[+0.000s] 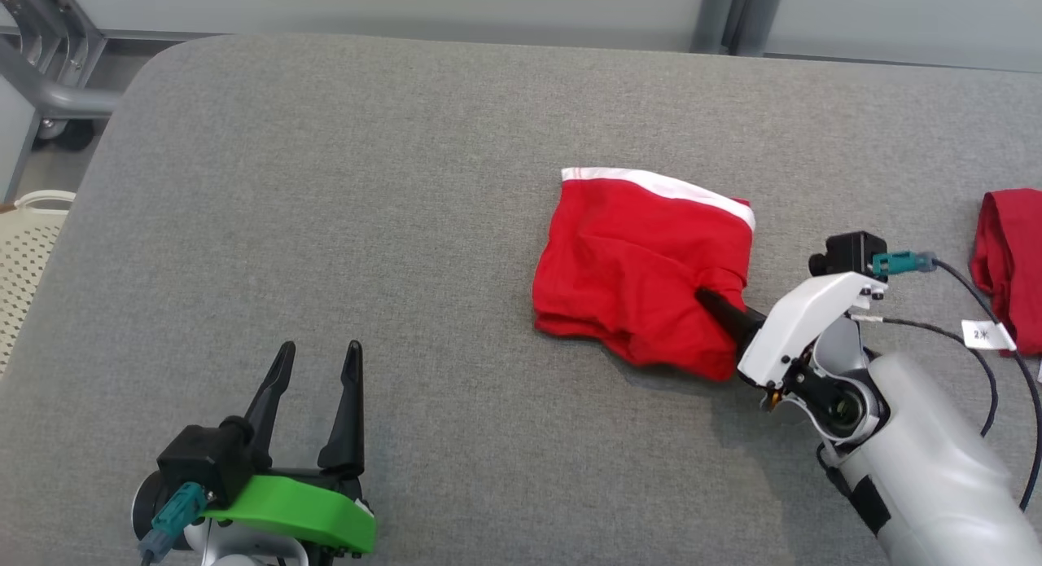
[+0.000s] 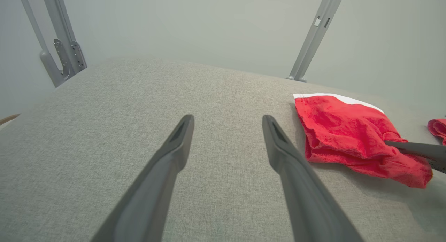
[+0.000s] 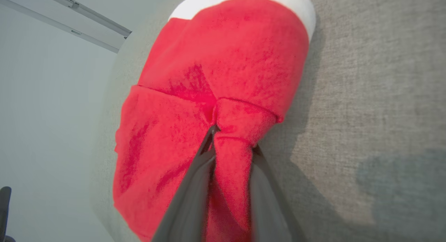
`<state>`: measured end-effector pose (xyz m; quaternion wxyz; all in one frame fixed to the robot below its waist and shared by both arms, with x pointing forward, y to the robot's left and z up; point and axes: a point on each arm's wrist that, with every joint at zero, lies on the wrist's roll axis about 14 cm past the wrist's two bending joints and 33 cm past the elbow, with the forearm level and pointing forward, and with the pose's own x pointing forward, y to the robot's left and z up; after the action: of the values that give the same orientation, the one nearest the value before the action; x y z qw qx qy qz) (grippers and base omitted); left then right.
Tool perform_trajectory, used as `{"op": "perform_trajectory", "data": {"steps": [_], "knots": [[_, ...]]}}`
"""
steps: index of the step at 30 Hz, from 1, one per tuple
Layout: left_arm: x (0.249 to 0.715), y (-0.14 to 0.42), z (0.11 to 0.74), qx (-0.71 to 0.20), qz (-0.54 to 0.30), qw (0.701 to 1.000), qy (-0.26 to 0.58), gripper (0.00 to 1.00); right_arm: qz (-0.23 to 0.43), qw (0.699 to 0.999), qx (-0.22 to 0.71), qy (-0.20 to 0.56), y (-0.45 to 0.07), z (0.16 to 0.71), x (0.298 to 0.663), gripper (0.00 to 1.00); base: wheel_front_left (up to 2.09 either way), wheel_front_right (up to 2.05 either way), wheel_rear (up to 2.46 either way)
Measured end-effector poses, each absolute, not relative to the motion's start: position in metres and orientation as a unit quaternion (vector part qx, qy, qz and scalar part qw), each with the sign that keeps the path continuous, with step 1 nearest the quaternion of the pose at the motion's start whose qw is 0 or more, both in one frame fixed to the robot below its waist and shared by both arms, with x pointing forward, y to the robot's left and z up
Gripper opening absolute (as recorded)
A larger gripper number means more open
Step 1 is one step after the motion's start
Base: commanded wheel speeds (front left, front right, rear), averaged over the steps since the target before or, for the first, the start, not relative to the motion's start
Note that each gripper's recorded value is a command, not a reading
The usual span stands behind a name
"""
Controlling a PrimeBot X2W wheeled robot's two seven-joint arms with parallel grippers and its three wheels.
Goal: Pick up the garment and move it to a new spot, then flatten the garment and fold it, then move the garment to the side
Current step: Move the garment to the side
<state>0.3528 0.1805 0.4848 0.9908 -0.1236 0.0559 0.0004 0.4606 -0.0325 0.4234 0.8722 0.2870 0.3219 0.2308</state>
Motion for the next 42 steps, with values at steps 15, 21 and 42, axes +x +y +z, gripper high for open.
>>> {"op": "perform_trajectory", "data": {"steps": [15,21,42], "knots": [[0.363,0.160,0.478,-0.135,-0.029,0.988,0.064,1.00,0.093,0.930,0.055,0.351,-0.252,0.462,0.478,0.00,0.00,0.00,0.00],[0.371,0.158,0.475,-0.126,-0.039,0.989,0.070,1.00,0.063,0.942,0.034,0.328,-0.274,0.485,0.498,0.00,0.00,0.00,0.00],[0.384,0.159,0.462,-0.113,-0.042,0.988,0.101,1.00,-0.081,0.923,-0.113,0.359,-0.381,0.450,0.491,1.00,0.00,0.00,0.00]]}}
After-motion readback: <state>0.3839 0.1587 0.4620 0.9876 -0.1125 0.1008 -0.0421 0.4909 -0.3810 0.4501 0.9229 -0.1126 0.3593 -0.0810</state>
